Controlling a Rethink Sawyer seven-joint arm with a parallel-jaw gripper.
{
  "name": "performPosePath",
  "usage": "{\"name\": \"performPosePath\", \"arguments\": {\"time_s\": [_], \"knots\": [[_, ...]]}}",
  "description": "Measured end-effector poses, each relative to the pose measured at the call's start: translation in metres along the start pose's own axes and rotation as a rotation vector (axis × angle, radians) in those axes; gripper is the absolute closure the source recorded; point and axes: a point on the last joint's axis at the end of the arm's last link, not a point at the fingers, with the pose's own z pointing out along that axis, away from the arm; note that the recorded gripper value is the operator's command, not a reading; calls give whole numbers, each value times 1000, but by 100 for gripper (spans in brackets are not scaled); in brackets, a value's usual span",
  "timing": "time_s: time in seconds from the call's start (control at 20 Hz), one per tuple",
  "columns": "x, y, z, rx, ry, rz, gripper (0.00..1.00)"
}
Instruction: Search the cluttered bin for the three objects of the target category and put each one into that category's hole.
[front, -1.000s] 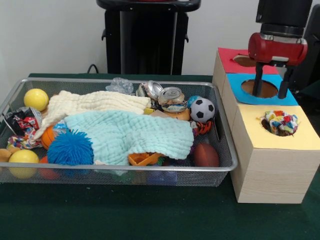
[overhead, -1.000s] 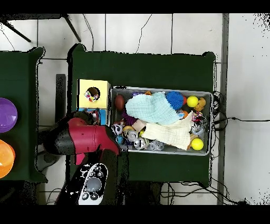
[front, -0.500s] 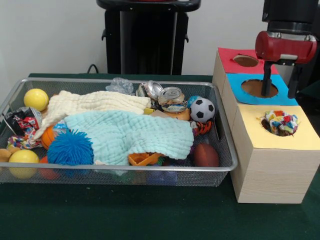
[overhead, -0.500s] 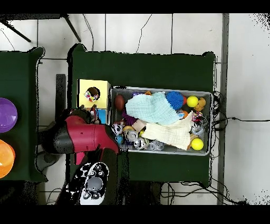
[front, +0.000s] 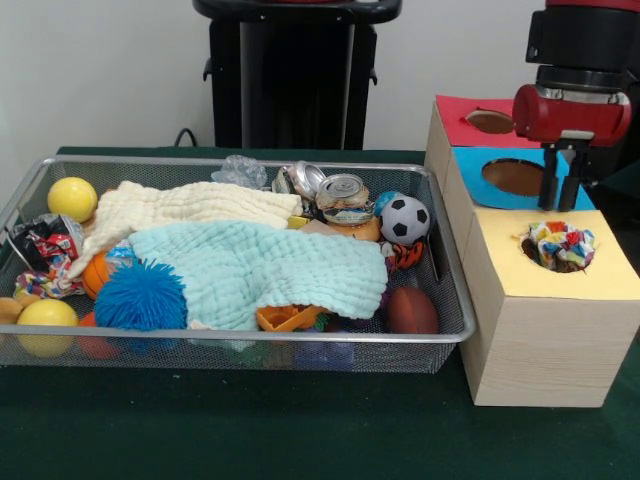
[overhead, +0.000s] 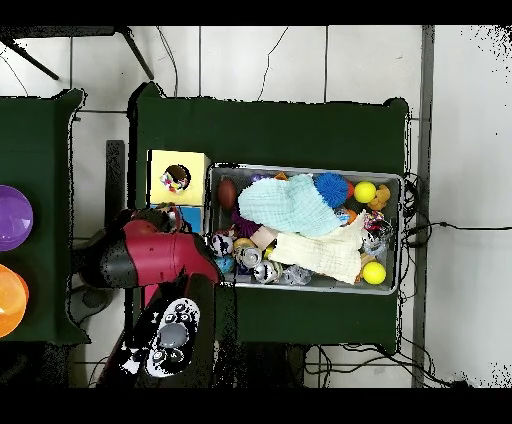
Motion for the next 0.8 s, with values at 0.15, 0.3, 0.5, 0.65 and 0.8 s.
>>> {"name": "performPosePath", "arguments": {"time_s": [0.15, 0.3, 0.5, 0.65, 0.8], "knots": [[1, 4, 0, -4, 0, -5, 100], [1, 5, 0, -4, 0, -7, 100], [2, 7, 0, -5, 0, -9, 100], [2, 10, -1, -4, -1, -15, 100], [3, 14, -2, 8, -7, -30, 100]]}}
